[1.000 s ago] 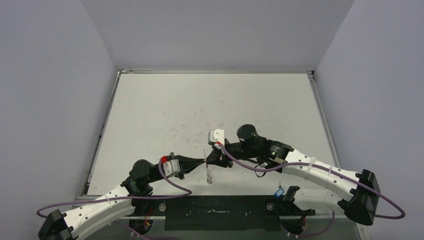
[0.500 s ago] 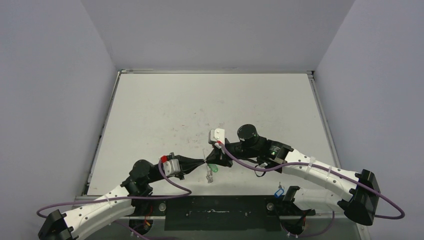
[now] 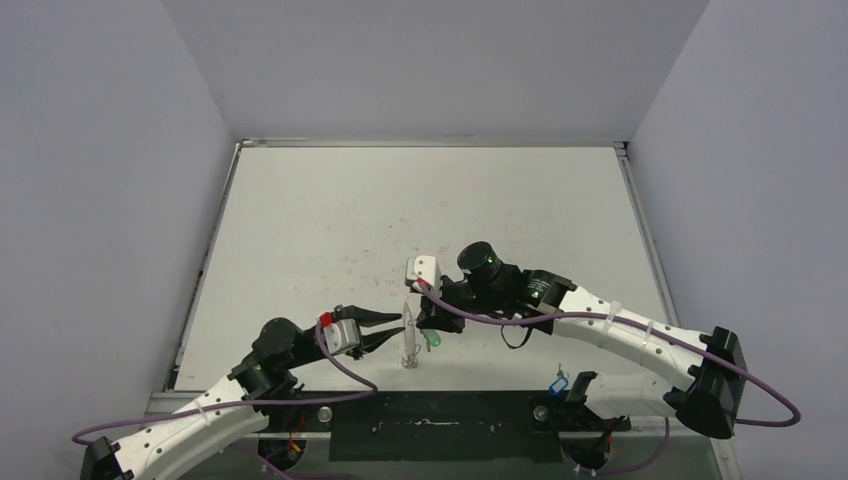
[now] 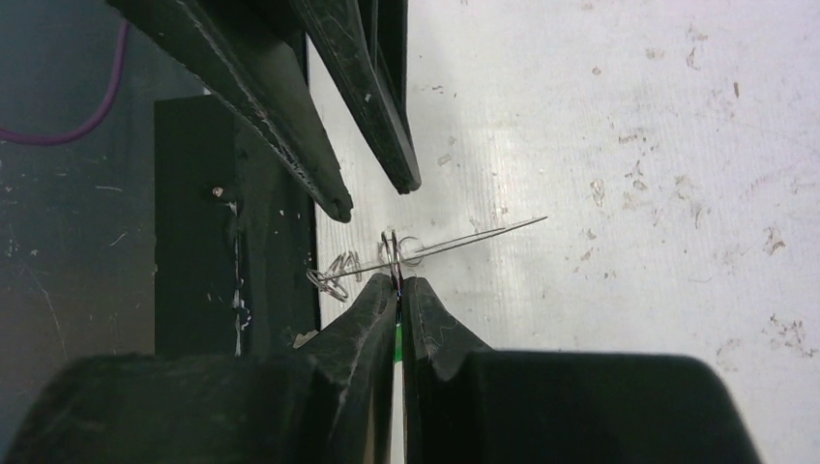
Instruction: Put the keys on the keyring
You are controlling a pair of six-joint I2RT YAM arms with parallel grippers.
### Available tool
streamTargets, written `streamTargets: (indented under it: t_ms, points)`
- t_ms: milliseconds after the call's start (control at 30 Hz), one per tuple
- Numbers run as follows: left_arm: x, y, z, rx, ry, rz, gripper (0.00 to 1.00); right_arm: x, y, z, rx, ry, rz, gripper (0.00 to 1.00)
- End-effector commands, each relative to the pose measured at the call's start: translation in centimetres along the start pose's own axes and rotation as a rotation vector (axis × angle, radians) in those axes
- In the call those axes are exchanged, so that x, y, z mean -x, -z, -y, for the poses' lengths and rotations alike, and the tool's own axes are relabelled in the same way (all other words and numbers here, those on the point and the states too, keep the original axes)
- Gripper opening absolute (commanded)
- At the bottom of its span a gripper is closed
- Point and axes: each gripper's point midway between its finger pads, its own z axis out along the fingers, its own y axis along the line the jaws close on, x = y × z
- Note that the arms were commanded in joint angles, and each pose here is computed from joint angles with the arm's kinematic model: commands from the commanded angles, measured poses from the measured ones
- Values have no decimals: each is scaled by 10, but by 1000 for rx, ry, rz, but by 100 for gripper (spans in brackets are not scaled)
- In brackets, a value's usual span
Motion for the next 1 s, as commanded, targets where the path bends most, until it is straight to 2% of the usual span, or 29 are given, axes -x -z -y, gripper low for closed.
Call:
streamTargets:
  t_ms: [0,267,567,700,967]
  points:
    - [11,2,-8,20,-30,-64,24,11,5,11,-55,-3,-50,0]
    - [-3,-2,-8,-11,-17,-191,25,7,-4,11,-64,-34,-157,0]
    - [-7,-15,-8,-36,-4,-194,25,12,-9,7,-56,-34,-153,0]
    - [-6,-17,-8,-38,-2,-174,21,11,-10,7,-55,-35,-154,0]
    - [0,-20,-7,-43,-2,-139,22,13,-10,5,-50,-33,-144,0]
